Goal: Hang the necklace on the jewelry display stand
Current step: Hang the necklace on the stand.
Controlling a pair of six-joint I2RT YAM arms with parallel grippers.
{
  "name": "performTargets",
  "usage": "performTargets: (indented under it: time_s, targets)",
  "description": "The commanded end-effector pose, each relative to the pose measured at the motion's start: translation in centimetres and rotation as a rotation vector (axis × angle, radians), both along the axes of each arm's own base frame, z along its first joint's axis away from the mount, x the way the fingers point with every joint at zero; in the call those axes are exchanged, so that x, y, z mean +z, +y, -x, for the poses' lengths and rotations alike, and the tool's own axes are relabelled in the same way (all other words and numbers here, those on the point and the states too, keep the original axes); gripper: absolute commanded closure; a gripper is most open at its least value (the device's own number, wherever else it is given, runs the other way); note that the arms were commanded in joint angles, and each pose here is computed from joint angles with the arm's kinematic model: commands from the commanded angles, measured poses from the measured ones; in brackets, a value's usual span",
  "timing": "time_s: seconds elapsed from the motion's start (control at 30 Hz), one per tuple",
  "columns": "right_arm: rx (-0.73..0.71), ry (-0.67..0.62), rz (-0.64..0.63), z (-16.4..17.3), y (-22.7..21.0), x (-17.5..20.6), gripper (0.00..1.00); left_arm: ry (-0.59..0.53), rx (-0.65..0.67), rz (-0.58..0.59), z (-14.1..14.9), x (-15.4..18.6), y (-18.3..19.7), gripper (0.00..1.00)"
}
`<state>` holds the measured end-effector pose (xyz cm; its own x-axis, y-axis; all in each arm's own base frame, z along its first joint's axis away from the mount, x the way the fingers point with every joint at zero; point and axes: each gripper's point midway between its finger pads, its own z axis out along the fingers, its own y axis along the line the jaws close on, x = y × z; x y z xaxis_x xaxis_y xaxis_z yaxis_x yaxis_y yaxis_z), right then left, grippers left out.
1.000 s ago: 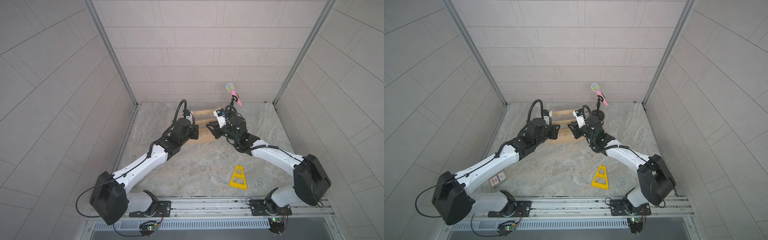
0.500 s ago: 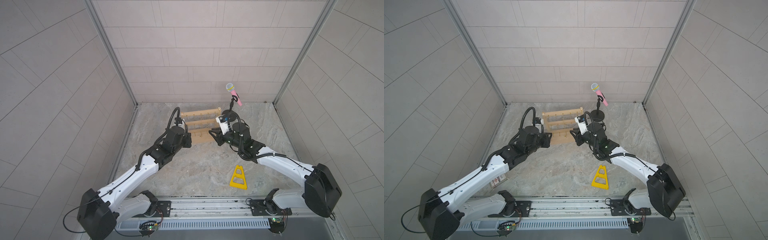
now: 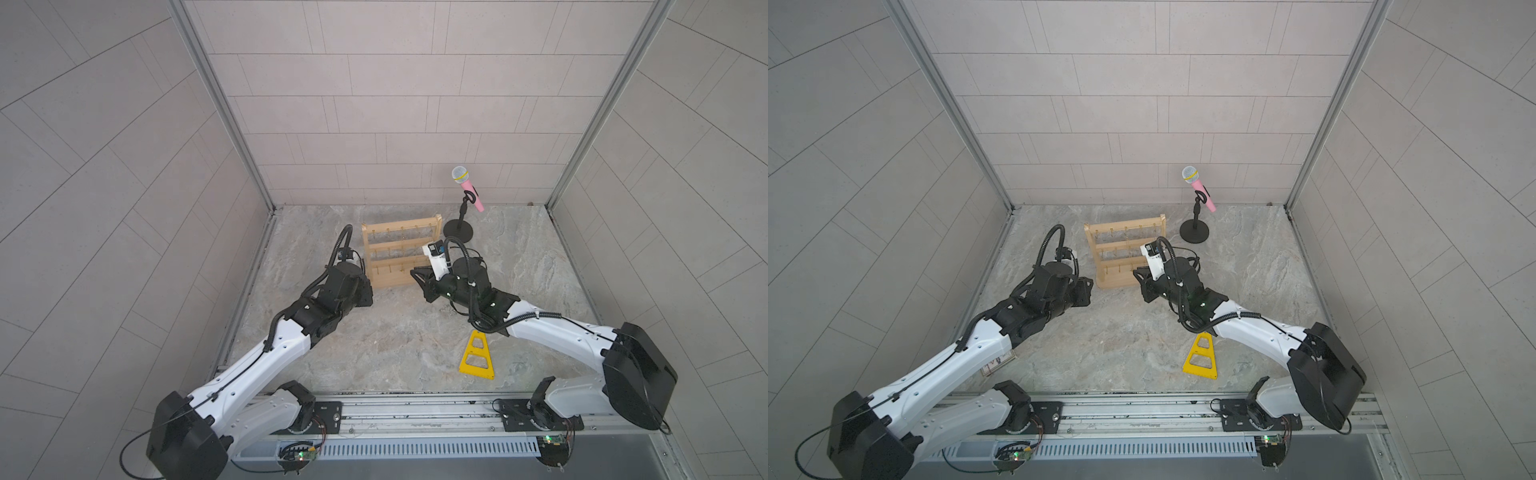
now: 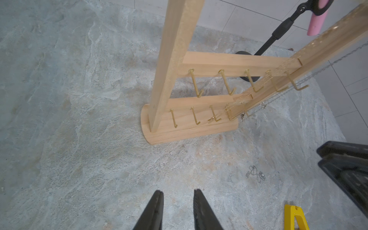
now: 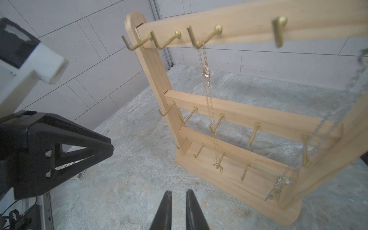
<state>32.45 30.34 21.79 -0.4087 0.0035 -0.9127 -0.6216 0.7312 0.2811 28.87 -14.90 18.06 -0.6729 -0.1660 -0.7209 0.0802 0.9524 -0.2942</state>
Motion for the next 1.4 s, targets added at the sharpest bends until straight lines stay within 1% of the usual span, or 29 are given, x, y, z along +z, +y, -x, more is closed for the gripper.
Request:
performTargets:
  time_s: [0.0,0.3,0.5,0.83,1.07,1.37]
  targets:
    - [-0.055,-0.045,-0.076,-1.6,0.7,1.8,0.84,0.012,0.038,0.013,0.4,-0.4,1.0,0.69]
    - [-0.094,-0.076,-0.099,-4.4,2.7,2.6,0.86,0.027,0.038,0.018,-0.1,-1.1,1.1,0.69]
    - [-0.104,-0.060,-0.093,-5.6,3.2,2.6,0.87,0.033,0.032,0.027,-0.3,-1.5,1.0,0.69]
    - [-0.095,-0.040,-0.103,-6.5,3.4,2.3,0.86,0.028,0.036,0.029,-0.5,-1.5,1.2,0.69]
    - [-0.108,-0.024,-0.113,-7.2,3.1,1.9,0.82,0.025,0.043,0.034,-0.6,-1.4,1.3,0.69]
    - [-0.115,-0.016,-0.115,-7.7,2.9,1.6,0.80,0.021,0.046,0.036,-0.7,-1.4,1.4,0.69]
